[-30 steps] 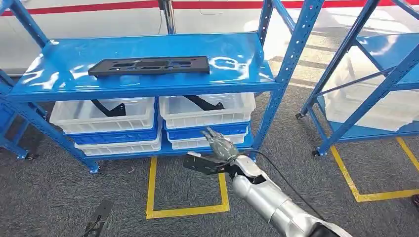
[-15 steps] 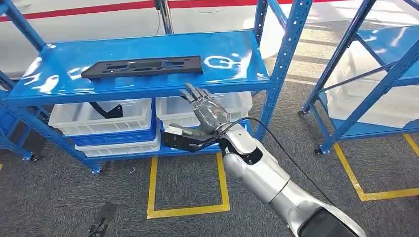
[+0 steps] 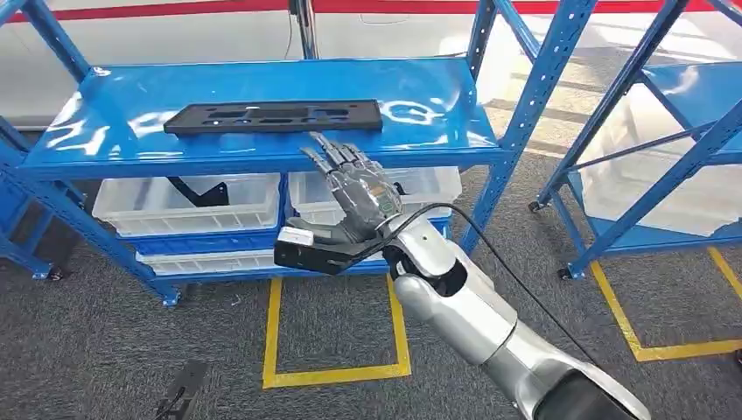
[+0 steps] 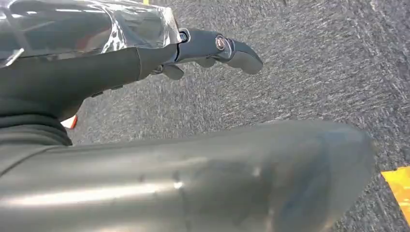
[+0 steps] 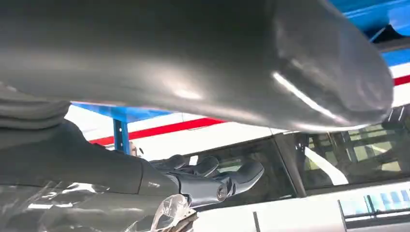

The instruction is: Take the parts from the cabinet and place them on the table.

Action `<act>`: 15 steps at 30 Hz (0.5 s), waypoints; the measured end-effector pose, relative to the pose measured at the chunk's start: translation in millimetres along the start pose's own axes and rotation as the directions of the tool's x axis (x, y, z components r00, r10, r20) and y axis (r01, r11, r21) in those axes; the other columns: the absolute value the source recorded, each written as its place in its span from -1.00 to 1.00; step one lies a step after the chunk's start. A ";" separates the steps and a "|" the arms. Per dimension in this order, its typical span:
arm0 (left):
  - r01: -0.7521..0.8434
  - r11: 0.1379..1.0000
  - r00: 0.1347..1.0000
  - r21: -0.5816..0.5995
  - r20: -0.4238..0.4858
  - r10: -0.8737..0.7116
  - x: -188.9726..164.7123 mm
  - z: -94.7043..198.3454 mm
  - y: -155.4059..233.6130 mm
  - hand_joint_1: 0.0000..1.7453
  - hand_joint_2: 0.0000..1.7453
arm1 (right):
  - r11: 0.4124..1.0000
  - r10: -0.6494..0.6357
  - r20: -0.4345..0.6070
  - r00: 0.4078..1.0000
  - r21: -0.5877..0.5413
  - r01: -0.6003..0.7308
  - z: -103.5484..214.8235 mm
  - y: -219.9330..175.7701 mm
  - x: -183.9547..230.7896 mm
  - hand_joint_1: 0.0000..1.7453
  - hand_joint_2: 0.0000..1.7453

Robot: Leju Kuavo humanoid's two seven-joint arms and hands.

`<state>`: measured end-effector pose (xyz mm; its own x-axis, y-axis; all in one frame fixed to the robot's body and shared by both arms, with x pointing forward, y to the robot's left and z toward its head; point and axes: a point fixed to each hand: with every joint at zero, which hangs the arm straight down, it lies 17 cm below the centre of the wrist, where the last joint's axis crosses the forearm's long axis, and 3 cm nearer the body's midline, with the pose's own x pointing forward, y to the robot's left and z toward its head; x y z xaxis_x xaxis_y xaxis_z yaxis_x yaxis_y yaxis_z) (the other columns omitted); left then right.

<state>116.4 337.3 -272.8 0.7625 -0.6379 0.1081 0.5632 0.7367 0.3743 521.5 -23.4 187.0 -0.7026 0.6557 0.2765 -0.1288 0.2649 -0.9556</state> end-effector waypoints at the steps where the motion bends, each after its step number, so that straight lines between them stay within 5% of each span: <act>1: 0.000 1.000 1.000 -0.001 0.001 0.000 0.0 0.1 -0.4 -1.00 -1.00 | 1.000 0.000 0.001 1.000 0.001 0.000 0.4 0.2 0.3 -1.00 -1.00; 15: 0.000 1.000 1.000 -0.002 0.017 0.000 5.4 -0.2 0.7 -1.00 -1.00 | 0.999 0.019 0.048 0.999 -0.032 -0.018 -3.3 -16.9 18.1 -1.00 -1.00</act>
<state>121.0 334.4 -272.2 0.7569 -0.6417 0.1239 0.5637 0.7370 0.3728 513.3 -13.6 208.4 -0.7377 0.6261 0.2527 -0.0938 0.2756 -0.9567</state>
